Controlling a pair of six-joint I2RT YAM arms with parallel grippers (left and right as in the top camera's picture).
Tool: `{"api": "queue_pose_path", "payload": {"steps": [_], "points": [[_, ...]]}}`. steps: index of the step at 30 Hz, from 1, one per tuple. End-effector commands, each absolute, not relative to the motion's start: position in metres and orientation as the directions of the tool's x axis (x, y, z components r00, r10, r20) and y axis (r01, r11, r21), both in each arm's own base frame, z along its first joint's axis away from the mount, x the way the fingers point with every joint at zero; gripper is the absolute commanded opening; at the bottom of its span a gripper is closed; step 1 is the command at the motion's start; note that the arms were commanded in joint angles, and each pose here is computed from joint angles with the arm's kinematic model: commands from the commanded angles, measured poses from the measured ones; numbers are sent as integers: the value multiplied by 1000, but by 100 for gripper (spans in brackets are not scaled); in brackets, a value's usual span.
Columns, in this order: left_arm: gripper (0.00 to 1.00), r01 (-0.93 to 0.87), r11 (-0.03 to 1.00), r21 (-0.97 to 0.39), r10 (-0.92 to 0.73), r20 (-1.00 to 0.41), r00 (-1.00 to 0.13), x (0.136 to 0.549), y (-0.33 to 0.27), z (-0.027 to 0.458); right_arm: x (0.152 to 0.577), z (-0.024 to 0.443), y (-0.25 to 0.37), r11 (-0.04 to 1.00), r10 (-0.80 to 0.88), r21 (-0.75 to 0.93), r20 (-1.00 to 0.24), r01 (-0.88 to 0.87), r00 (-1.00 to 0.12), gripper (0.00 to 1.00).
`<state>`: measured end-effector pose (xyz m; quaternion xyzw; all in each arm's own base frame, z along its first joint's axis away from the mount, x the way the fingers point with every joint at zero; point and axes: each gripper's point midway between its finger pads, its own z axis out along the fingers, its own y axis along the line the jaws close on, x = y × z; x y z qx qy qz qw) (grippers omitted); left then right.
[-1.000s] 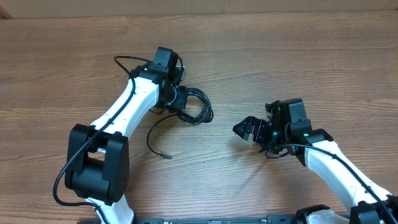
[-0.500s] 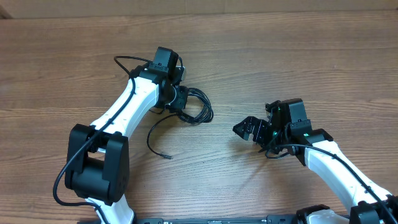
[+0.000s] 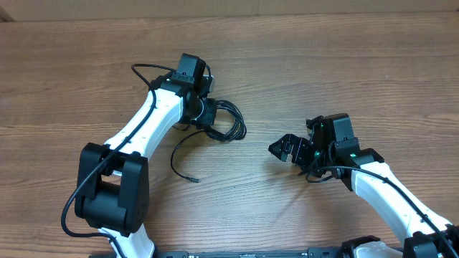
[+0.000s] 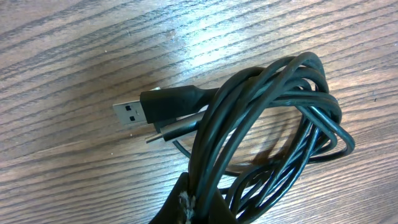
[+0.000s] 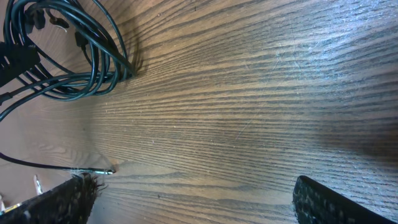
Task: Untangle cables
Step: 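Bring the held coil to the right gripper and grasp a loop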
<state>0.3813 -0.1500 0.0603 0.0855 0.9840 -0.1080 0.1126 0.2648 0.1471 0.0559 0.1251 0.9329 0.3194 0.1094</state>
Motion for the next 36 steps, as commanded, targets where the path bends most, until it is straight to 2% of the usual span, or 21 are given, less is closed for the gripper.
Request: {"api": "queue_pose_path", "payload": {"steps": [1,8,14,17,20,25,30,33,34,36], "points": [[4,210,958,-196,161,-240,-957,380,-153,59,271,64,150,764,299,630,-149,143,-942,100],[4,238,957,-166,187,-275,-943,388,-151,60,271,64,150,764,299,630,-149,143,-942,100],[5,282,923,-262,195,-312,-930,392,-171,67,272,64,150,764,299,630,-151,141,-942,100],[4,321,893,-317,212,-331,-919,392,-182,72,286,72,152,756,305,647,-217,97,-927,100],[4,427,803,-417,283,-364,-887,384,-205,82,294,83,159,731,297,681,-254,48,-921,100],[4,594,581,-556,401,-440,-803,357,-235,103,307,96,163,716,264,696,-344,-57,-901,100],[4,644,438,-627,415,-495,-764,343,-251,120,310,99,159,727,213,673,-409,-136,-887,100],[4,663,346,-664,407,-530,-744,335,-259,133,307,96,158,731,211,671,-392,-122,-895,100],[4,669,322,-670,406,-540,-737,333,-260,136,305,95,158,732,210,671,-386,-117,-898,98],[4,677,276,-682,402,-558,-726,329,-263,142,302,92,157,734,209,671,-370,-105,-905,82]]}}
